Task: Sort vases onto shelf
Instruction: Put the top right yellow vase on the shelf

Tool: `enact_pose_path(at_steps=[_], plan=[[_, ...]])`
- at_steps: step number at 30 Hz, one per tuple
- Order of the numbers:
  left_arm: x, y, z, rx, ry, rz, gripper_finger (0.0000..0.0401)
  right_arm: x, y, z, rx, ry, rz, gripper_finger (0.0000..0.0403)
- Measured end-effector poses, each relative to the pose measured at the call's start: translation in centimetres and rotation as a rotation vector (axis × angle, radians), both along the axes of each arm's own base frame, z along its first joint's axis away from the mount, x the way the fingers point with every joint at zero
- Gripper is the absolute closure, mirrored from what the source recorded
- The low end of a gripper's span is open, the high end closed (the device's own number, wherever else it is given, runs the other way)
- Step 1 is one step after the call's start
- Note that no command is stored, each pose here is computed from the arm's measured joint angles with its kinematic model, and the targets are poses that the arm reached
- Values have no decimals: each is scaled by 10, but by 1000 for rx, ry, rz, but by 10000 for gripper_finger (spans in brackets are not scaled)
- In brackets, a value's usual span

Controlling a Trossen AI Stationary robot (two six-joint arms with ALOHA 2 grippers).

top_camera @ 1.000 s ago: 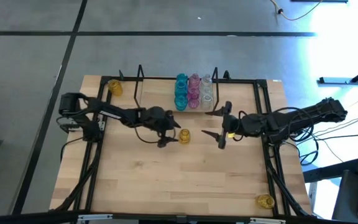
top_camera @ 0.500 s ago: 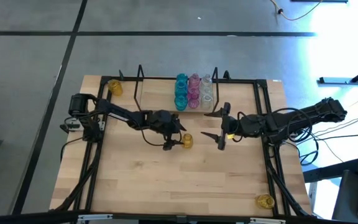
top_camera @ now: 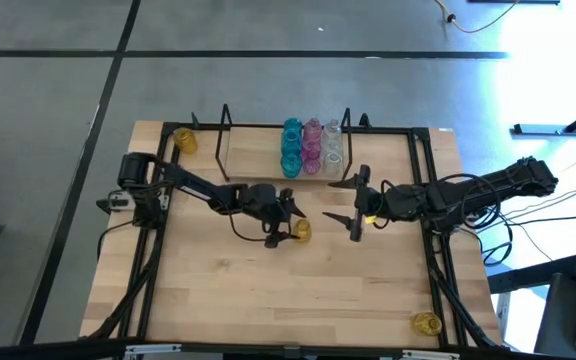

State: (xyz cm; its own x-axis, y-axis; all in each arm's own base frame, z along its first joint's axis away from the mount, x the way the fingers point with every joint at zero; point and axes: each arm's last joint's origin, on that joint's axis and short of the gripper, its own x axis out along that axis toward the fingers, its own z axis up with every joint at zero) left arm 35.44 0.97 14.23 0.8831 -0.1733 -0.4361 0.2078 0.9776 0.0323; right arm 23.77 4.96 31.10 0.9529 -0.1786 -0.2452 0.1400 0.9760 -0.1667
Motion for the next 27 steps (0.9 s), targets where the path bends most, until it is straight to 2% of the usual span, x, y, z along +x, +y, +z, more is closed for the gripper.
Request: enact_pose_path(at_steps=[4,14,23,27], plan=[[1,1,-7,19,16,38,85,0,0,0,0,0,0,70],[2,2,-5,16,-10,34,87,0,0,0,0,0,0,70],[2,2,-5,16,-9,34,145,0,0,0,0,0,0,70],[2,2,-5,16,-7,34,156,0,0,0,0,1,0,70]])
